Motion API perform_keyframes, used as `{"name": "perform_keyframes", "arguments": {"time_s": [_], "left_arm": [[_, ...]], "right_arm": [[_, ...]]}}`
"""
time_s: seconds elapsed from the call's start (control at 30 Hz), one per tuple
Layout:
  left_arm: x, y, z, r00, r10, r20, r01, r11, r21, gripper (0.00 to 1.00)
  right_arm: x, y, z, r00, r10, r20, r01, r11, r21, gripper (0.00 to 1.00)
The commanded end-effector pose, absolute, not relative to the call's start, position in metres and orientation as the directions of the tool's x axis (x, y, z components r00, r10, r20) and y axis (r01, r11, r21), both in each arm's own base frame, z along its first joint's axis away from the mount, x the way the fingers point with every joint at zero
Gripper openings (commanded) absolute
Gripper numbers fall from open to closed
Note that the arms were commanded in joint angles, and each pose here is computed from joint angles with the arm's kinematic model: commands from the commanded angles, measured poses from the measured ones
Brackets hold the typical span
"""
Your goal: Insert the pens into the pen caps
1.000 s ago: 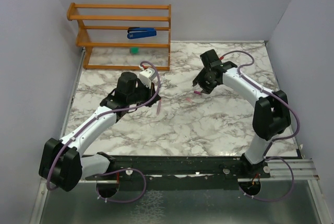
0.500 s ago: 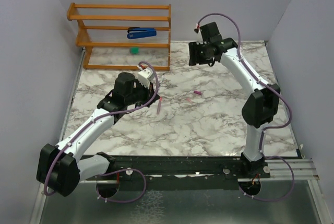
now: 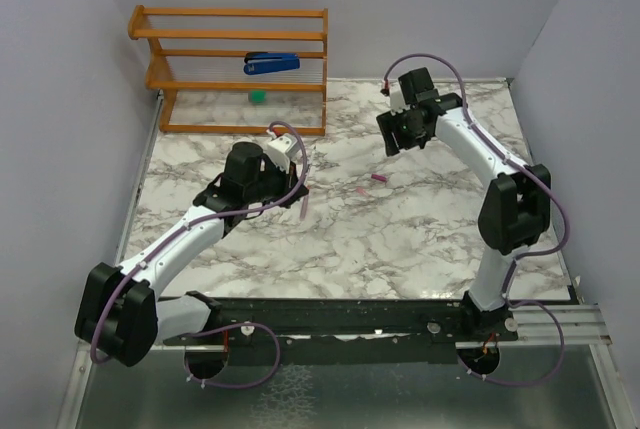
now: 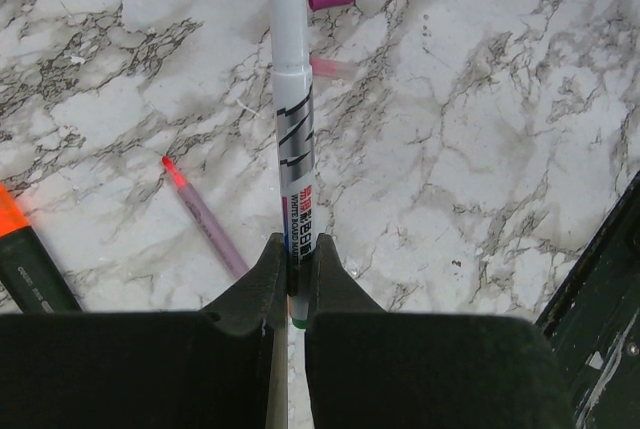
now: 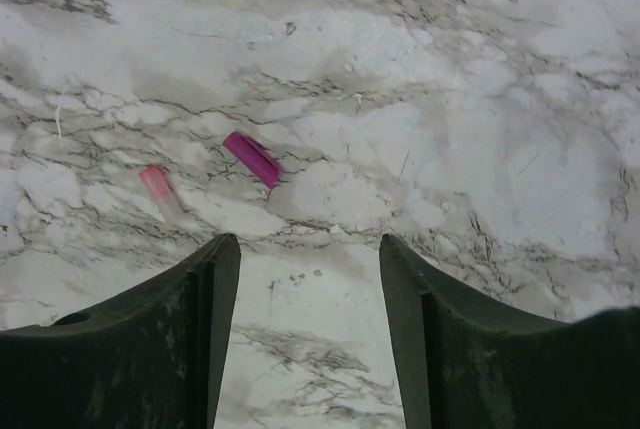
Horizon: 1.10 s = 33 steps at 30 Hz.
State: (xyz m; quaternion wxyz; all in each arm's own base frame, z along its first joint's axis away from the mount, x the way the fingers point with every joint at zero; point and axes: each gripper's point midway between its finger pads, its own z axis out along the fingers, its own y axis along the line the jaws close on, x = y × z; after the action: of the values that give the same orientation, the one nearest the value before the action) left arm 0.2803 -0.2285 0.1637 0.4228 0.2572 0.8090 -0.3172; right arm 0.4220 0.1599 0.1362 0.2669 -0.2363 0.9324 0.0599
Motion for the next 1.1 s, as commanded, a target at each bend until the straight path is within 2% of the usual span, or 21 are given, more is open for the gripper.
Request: {"name": "perform_keyframes", "arguments": {"time_s": [0.0, 0.1, 0.17, 0.23, 0.27, 0.33, 0.37, 0.43, 0.5, 0.57, 0.63, 0.77, 0.97, 1.07], "left_arm": [[0.281, -0.234, 0.172, -0.501, 0.104, -0.859, 0.688, 0.650, -0.322, 0.00], [0.281, -0.233, 0.167, -0.514, 0.109, -0.851, 0.680, 0.656, -0.327, 0.00], [0.281, -0.233, 0.165, -0.521, 0.109, -0.846, 0.677, 0.657, -0.332, 0.00], [0.282, -0.235, 0.168, -0.520, 0.106, -0.847, 0.681, 0.650, -0.337, 0.00], [0.282, -0.236, 0.169, -0.518, 0.105, -0.849, 0.685, 0.645, -0.338, 0.00], [0.283, -0.236, 0.172, -0.513, 0.107, -0.852, 0.686, 0.647, -0.332, 0.00], [0.283, -0.234, 0.173, -0.510, 0.109, -0.853, 0.685, 0.651, -0.326, 0.00], [0.283, -0.232, 0.176, -0.503, 0.113, -0.857, 0.684, 0.659, -0.314, 0.00], [0.281, -0.230, 0.178, -0.495, 0.113, -0.862, 0.684, 0.662, -0.306, 0.00], [0.278, -0.228, 0.181, -0.486, 0.115, -0.866, 0.689, 0.661, -0.299, 0.00], [0.277, -0.227, 0.183, -0.476, 0.118, -0.871, 0.694, 0.659, -0.290, 0.00], [0.276, -0.226, 0.186, -0.469, 0.128, -0.874, 0.700, 0.657, -0.279, 0.00], [0.276, -0.223, 0.183, -0.464, 0.159, -0.871, 0.704, 0.664, -0.254, 0.00], [0.276, -0.222, 0.182, -0.463, 0.169, -0.870, 0.704, 0.667, -0.245, 0.00]], "right_arm": [[0.446, 0.133, 0.167, -0.760, -0.193, -0.620, -0.204, 0.978, -0.055, 0.63], [0.444, 0.119, 0.177, -0.792, 0.232, -0.564, 0.176, 0.972, 0.153, 0.62], [0.436, 0.146, 0.178, -0.746, 0.461, -0.481, 0.297, 0.876, 0.379, 0.59], [0.426, 0.176, 0.166, -0.662, 0.683, -0.310, 0.408, 0.674, 0.615, 0.57], [0.416, 0.180, 0.155, -0.592, 0.783, -0.192, 0.515, 0.550, 0.657, 0.57], [0.398, 0.180, 0.130, -0.413, 0.911, 0.020, 0.726, 0.316, 0.610, 0.53], [0.391, 0.177, 0.118, -0.327, 0.942, 0.081, 0.807, 0.234, 0.542, 0.51], [0.376, 0.165, 0.100, -0.195, 0.977, 0.084, 0.920, 0.152, 0.362, 0.47], [0.367, 0.158, 0.090, -0.143, 0.989, 0.042, 0.966, 0.130, 0.225, 0.38], [0.368, 0.159, 0.081, -0.129, 0.991, 0.038, 0.978, 0.121, 0.168, 0.29], [0.375, 0.165, 0.074, -0.102, 0.992, 0.069, 0.980, 0.088, 0.180, 0.22], [0.387, 0.166, 0.065, -0.045, 0.997, 0.069, 0.981, 0.032, 0.191, 0.21], [0.390, 0.165, 0.051, -0.047, 0.998, 0.043, 0.989, 0.041, 0.142, 0.24], [0.393, 0.167, 0.040, -0.053, 0.997, 0.050, 0.989, 0.046, 0.138, 0.29]]}}
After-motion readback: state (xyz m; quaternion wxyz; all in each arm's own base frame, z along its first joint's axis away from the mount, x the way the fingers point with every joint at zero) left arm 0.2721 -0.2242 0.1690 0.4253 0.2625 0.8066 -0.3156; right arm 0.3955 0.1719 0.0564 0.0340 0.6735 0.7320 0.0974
